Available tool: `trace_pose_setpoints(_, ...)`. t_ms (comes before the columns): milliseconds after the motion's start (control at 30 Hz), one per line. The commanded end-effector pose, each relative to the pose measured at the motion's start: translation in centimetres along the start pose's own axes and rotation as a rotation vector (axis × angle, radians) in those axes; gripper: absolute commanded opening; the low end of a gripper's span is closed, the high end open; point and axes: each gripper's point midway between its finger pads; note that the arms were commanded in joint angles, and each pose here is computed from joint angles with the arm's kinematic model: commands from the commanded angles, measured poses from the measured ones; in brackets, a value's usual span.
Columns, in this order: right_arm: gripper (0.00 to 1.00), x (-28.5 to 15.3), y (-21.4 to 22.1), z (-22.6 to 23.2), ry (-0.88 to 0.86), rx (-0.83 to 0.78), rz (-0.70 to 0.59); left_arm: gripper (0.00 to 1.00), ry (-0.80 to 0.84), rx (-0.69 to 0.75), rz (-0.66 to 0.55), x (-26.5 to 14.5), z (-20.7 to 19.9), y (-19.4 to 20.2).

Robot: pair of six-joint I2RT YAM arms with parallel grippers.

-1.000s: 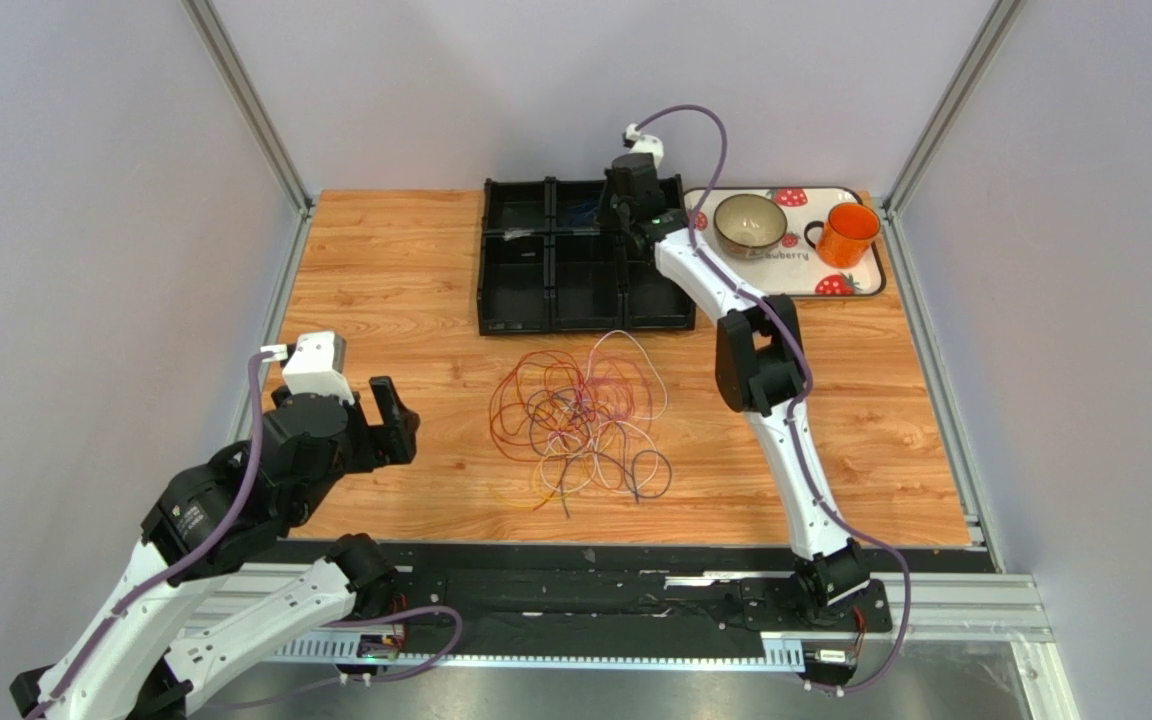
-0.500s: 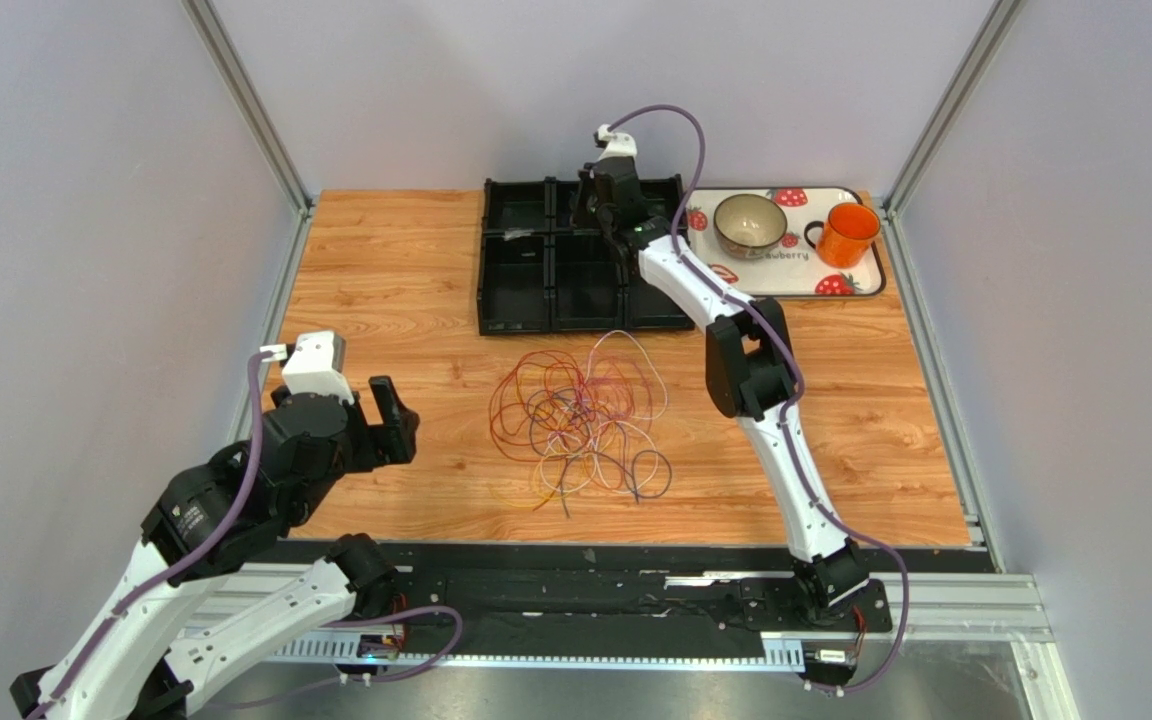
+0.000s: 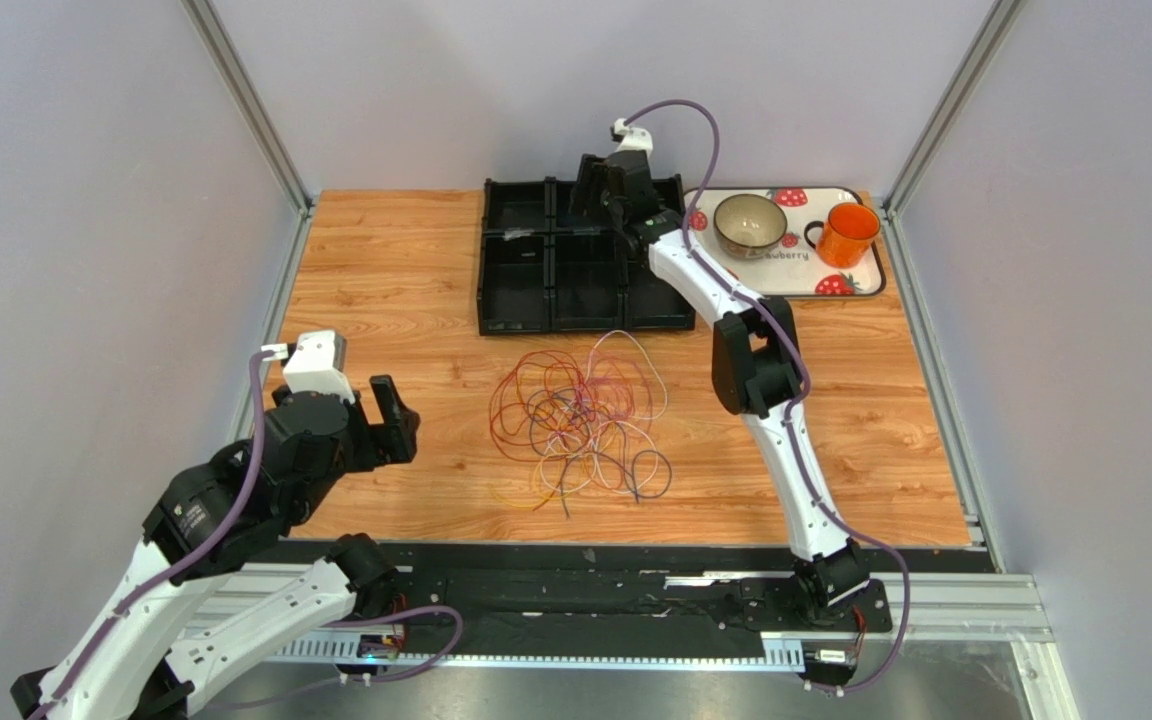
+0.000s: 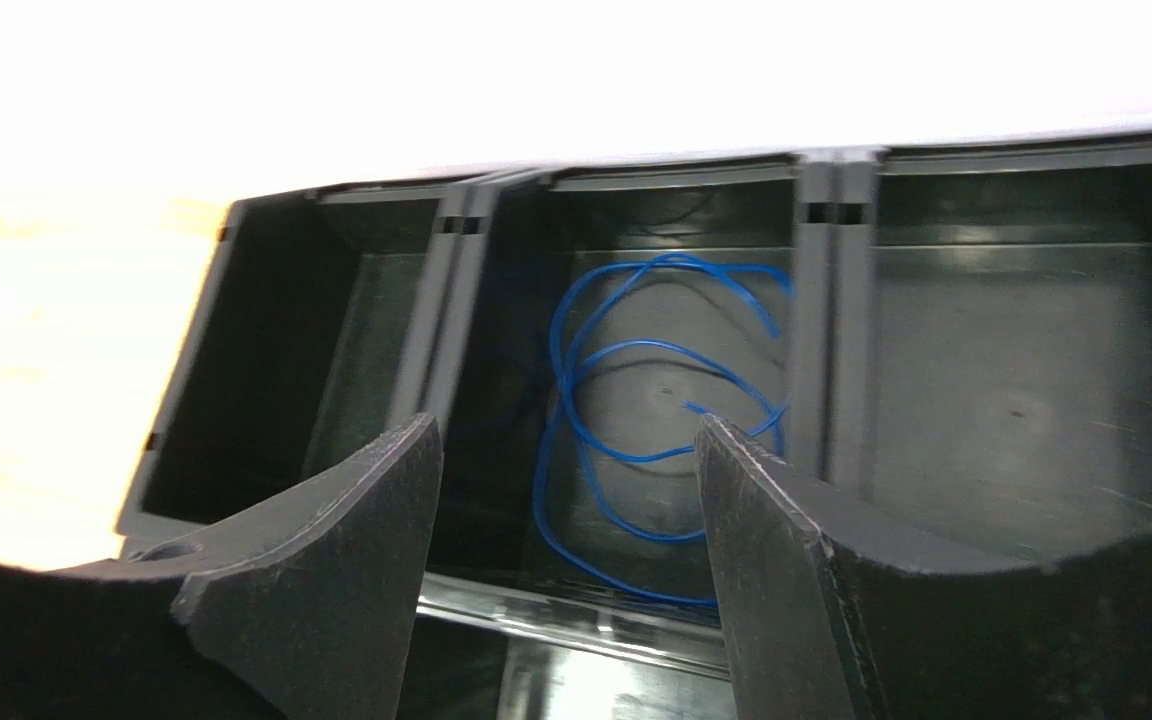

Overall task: Untangle the cables
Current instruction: Place the cable in the bin, then untie the cable.

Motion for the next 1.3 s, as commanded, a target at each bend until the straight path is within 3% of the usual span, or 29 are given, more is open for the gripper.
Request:
trace_pose_setpoints(0,0.67,-3.8,-7.9,0.2,0.017,-0.002,-0.103,0.92,0.011,0.009,-0.014,0.1,-0.5,-0.6)
trace_pose_setpoints(100,0.67,-5.4,-6.8,-0.9,0.068,-0.024,-0.039,0.96,-0.01,0.026,0.002,0.9,-0.7,-0.3)
trace_pose_setpoints(167,0.67,-8.1,-9.1,-0.8,0.071,-0.006,-0.061,0.98,-0.041,0.044,0.029,1.7,-0.8,0.1)
trace_pose_setpoints(200,0.67,-8.5,-6.7,-1.5,0.088,-0.009,-0.002,0.98,-0.051,0.055,0.036,2.0,-0.9,0.2)
trace_pose_setpoints(233,0.67,-10.6,-8.8,-1.2,0.08,0.005,-0.029,0.98,-0.069,0.071,0.045,2.5,-1.1,0.2)
trace_pose_setpoints(300,0.67,-12.1,-6.4,-1.9,0.102,0.01,0.037,0.99,-0.138,0.066,0.021,3.1,-0.5,-0.3)
trace_pose_setpoints(367,0.66,-14.6,-7.1,-2.1,0.119,0.006,0.037,0.99,-0.137,0.052,0.027,4.1,-1.2,0.0)
trace_pose_setpoints(700,0.59,-24.0,1.9,-2.5,0.068,0.112,0.296,0.99,0.133,0.025,0.056,8.8,-8.8,1.4)
trace_pose_setpoints(867,0.59,-28.6,9.3,-3.5,0.094,0.108,0.432,0.95,0.197,0.079,0.217,11.3,-12.2,4.4)
trace_pose_setpoints(1067,0.57,-32.9,12.2,-5.1,0.115,0.133,0.458,0.93,0.197,0.132,0.367,14.1,-14.4,9.0)
trace_pose_setpoints(1267,0.56,-36.0,14.6,-5.6,0.094,0.139,0.499,0.9,0.173,0.182,0.379,16.0,-15.4,11.2)
Point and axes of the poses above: each gripper's point midway between its finger pads, its own x axis out along the fingers, its own z axis along the line the jaws close on, y = z × x, and after that the axes turned 8 degrees about -x, right-handed
